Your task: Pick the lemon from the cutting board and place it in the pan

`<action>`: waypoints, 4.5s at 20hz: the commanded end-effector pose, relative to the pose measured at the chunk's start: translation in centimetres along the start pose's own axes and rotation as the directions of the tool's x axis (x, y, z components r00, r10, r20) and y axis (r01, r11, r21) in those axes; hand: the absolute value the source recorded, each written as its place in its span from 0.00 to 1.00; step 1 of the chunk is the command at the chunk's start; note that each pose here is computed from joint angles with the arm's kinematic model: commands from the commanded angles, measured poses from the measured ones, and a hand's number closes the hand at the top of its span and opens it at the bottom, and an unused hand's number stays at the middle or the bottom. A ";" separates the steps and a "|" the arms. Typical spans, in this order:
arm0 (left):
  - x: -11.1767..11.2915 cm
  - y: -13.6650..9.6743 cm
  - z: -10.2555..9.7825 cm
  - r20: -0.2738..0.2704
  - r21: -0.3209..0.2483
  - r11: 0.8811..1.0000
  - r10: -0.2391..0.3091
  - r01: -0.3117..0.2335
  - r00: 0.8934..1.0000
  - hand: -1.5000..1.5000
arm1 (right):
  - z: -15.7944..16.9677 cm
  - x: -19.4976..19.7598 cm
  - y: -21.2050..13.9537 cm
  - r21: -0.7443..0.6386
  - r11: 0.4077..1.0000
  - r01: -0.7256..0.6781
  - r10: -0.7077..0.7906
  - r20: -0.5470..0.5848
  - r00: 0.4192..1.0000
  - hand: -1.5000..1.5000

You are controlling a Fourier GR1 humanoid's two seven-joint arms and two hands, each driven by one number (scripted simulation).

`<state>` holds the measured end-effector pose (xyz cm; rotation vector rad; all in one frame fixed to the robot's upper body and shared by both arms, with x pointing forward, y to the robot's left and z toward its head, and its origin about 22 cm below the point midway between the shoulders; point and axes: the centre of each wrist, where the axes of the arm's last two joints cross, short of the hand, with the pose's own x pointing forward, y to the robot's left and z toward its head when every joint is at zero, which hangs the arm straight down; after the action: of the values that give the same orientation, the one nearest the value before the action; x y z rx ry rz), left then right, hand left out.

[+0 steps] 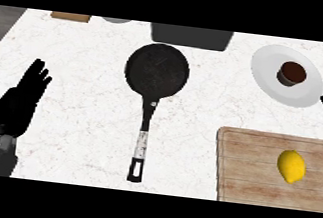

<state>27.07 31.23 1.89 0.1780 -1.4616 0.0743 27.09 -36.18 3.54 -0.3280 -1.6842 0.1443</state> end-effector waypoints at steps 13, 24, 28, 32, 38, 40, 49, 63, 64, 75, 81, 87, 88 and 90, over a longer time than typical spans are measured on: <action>-1.7 6.0 0.8 -0.254 0.113 0.938 -0.291 0.328 0.922 0.50 | 2.6 -0.9 -1.3 -0.504 0.854 0.129 -0.076 0.125 0.989 1.00; -1.6 3.9 1.1 -0.221 0.087 0.937 -0.313 0.338 0.924 0.50 | 8.6 6.4 -3.9 -0.242 0.925 -0.294 0.300 -0.013 0.954 0.00; 0.1 4.0 0.0 -0.225 0.073 0.940 -0.311 0.334 0.923 0.50 | 6.9 10.1 -5.2 -0.072 0.847 -0.527 0.514 -0.140 0.846 0.00; -0.3 3.4 -0.8 -0.199 0.067 0.935 -0.328 0.347 0.923 0.50 | 5.3 12.7 -5.2 0.105 0.731 -0.674 0.675 -0.257 0.692 0.00; 0.1 2.2 -1.4 -0.194 0.016 0.940 -0.330 0.340 0.924 0.50 | 3.6 15.2 -2.0 0.305 0.602 -0.738 0.791 -0.350 0.502 0.00; 1.1 2.3 -1.7 -0.180 0.038 0.939 -0.330 0.342 0.927 0.50 | 2.7 14.3 -1.2 0.366 0.576 -0.731 0.812 -0.360 0.459 0.00; -1.5 3.4 0.0 -0.209 0.059 0.938 -0.324 0.343 0.923 0.50 | 0.6 12.6 3.3 0.521 0.524 -0.674 0.851 -0.362 0.381 0.00; 0.1 1.8 -1.6 -0.228 0.070 0.944 -0.301 0.324 0.926 0.50 | 1.1 9.4 6.2 0.562 0.444 -0.697 0.891 -0.360 0.277 0.00; -0.7 4.4 -1.3 -0.218 0.079 0.942 -0.303 0.326 0.928 0.50 | 2.4 7.8 6.2 0.557 0.456 -0.694 0.885 -0.365 0.289 0.00; -0.8 3.7 -1.7 -0.228 0.088 0.939 -0.308 0.334 0.924 0.50 | 0.7 5.9 4.1 0.557 0.467 -0.687 0.880 -0.366 0.302 0.00; 1.0 4.9 -0.4 -0.212 0.066 0.937 -0.323 0.344 0.922 0.50 | 0.5 5.4 6.3 0.584 0.463 -0.667 0.881 -0.382 0.278 0.00; 0.0 5.2 1.3 -0.232 0.083 0.938 -0.311 0.337 0.922 0.50 | 0.7 3.0 5.7 0.597 0.446 -0.666 0.886 -0.398 0.237 0.00; 0.1 2.8 0.3 -0.233 0.078 0.939 -0.310 0.335 0.922 0.50 | -0.1 3.3 8.4 0.592 0.435 -0.679 0.891 -0.394 0.227 0.00; -0.9 4.3 -1.4 -0.227 0.080 0.937 -0.315 0.340 0.922 0.50 | 1.4 2.2 6.7 0.624 0.415 -0.662 0.907 -0.340 0.249 1.00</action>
<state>26.90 35.36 1.60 0.4923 -1.2019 -0.0929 27.05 -29.25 4.56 -0.8832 -0.5797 0.9658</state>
